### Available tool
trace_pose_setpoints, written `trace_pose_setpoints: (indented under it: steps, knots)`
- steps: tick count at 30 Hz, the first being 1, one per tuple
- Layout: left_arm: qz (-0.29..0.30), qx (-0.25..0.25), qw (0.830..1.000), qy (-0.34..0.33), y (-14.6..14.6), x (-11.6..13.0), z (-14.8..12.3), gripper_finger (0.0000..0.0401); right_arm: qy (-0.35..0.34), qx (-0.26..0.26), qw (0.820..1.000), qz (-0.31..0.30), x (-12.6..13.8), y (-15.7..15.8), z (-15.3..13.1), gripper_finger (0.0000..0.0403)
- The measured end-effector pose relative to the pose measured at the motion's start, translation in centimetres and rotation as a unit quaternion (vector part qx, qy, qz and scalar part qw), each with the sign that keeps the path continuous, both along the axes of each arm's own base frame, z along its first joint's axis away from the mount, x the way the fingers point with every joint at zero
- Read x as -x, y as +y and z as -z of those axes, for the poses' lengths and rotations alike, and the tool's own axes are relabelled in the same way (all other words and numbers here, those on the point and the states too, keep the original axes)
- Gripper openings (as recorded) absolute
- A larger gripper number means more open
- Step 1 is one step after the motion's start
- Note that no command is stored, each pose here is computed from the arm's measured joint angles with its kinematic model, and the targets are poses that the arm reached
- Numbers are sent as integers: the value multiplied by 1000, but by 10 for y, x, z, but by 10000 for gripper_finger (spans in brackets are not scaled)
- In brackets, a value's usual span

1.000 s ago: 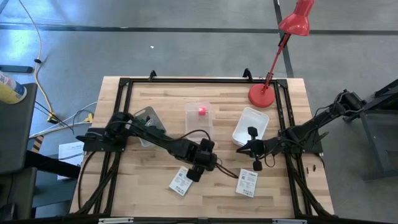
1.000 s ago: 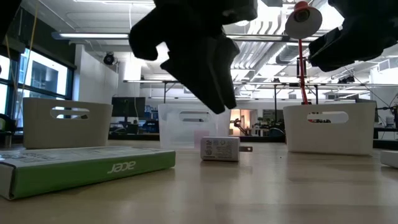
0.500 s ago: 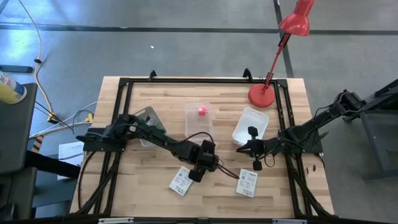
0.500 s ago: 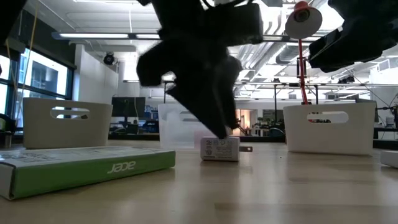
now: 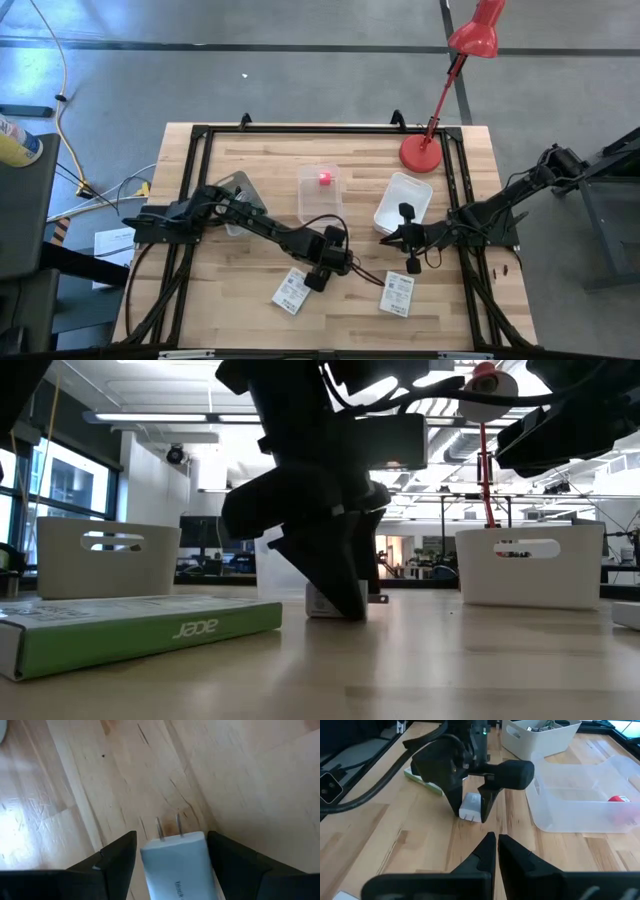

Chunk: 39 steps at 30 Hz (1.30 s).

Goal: Pick and place items into bin
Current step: Put the white charger adapter into the transparent bin

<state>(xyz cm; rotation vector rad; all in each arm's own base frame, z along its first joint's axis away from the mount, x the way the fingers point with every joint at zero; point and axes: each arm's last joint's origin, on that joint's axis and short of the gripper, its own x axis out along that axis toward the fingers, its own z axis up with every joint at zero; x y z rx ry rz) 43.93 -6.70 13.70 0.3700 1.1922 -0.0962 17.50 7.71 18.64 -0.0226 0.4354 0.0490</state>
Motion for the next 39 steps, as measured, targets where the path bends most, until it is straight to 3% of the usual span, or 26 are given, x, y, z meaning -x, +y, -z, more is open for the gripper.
trace_pose_setpoints:
  steps: [11, 18, 39]
  knots:
    - [6, -6, 1000, 12, 0, 1, -1, 232, 0, 1, 1000, 1, 0, 0, 0, 12]
    - [-27, -5, 999, 40, 1, 3, -10, 232, 0, 1, 1000, 1, 0, 0, 0, 12]
    - [-9, 18, 999, 44, -1, 2, -12, 232, -3, -5, 1000, 3, 0, 0, -1, 12]
